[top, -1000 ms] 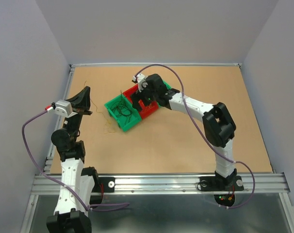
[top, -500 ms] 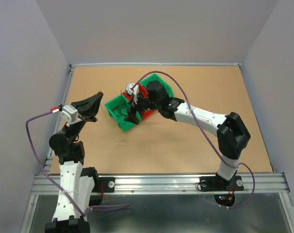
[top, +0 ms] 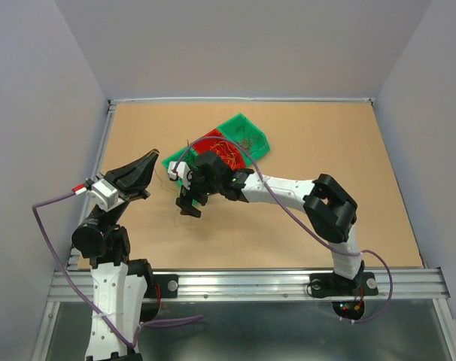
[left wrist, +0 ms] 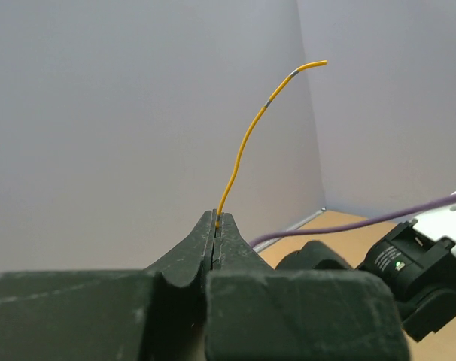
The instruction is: Untangle the cables
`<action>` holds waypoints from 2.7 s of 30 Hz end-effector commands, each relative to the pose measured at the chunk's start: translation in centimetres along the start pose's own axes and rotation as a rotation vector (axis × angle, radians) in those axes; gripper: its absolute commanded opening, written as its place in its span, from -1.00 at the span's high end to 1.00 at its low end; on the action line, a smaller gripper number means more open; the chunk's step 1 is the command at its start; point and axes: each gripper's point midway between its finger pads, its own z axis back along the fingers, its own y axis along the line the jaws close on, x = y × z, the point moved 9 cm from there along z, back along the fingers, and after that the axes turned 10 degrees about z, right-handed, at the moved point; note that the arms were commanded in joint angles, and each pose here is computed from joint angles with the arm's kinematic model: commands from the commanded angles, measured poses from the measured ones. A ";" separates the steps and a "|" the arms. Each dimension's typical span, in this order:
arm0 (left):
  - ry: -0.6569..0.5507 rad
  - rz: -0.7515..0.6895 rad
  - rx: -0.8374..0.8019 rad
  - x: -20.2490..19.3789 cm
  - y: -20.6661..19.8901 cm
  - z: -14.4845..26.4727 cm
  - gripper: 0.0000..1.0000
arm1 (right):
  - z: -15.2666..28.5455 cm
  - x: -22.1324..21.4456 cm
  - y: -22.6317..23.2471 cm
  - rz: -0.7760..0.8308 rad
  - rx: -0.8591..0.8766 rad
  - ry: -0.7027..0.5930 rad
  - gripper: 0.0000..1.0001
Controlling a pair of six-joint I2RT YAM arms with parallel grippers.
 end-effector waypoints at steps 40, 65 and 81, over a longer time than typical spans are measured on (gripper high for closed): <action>0.313 0.221 0.311 -14.1 8.5 -14.9 1.00 | 13.3 -4.2 -14.6 -0.505 -0.544 -0.222 0.99; 0.853 -0.119 0.590 -30.1 7.3 -14.1 1.00 | 8.3 -7.0 -17.1 -0.659 -0.609 0.000 0.99; 0.885 0.005 0.589 -29.4 8.0 -13.4 1.00 | 6.7 -6.8 -16.6 -0.628 -0.643 0.098 0.64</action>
